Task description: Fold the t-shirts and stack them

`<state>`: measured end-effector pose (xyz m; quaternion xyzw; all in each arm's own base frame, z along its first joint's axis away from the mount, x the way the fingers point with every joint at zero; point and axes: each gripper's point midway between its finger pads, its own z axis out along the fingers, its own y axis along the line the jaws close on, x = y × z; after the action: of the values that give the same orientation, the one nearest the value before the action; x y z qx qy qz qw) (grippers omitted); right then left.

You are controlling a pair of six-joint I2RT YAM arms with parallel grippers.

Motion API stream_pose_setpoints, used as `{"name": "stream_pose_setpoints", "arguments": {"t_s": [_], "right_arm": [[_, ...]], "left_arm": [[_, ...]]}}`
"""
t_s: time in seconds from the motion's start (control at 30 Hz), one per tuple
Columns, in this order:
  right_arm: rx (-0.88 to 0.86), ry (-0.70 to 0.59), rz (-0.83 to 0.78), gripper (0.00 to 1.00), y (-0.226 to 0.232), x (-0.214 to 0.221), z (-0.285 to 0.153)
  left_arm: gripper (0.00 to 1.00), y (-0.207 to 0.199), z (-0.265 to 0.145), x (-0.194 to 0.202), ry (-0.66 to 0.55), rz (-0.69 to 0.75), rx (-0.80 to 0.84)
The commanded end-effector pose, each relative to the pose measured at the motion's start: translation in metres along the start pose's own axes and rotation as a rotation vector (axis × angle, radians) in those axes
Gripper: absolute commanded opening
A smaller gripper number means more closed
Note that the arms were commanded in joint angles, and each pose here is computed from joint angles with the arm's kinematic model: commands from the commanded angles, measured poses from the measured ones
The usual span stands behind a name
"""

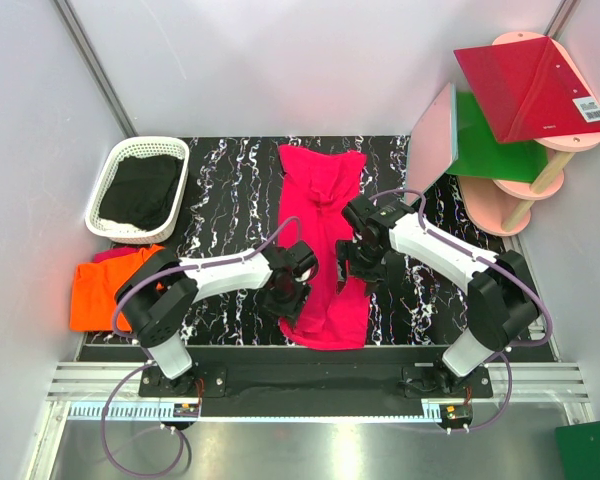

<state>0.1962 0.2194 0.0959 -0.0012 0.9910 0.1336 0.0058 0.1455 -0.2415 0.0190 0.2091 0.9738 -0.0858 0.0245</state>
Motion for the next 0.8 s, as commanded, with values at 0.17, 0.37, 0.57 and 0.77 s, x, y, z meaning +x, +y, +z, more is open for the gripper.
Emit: {"name": "stream_pose_setpoints", "arguments": {"t_s": [0.17,0.37,0.57,0.77], "right_arm": [[-0.048,0.026,-0.034,0.75,0.009,0.002,0.001],[-0.038,0.025,-0.037,0.75,0.007,0.002,0.002],[-0.007,-0.06,-0.078,0.75,0.005,-0.016,-0.009],[0.083,-0.201,-0.114,0.74,-0.004,-0.077,-0.014]], "left_arm": [[0.7,0.007,0.007,0.057,0.187,-0.051,-0.023],[0.64,0.01,0.008,0.071,0.219,-0.04,-0.054],[0.65,0.009,-0.029,0.062,0.141,-0.019,-0.061],[0.71,0.004,-0.113,-0.01,-0.217,-0.016,-0.082]]}}
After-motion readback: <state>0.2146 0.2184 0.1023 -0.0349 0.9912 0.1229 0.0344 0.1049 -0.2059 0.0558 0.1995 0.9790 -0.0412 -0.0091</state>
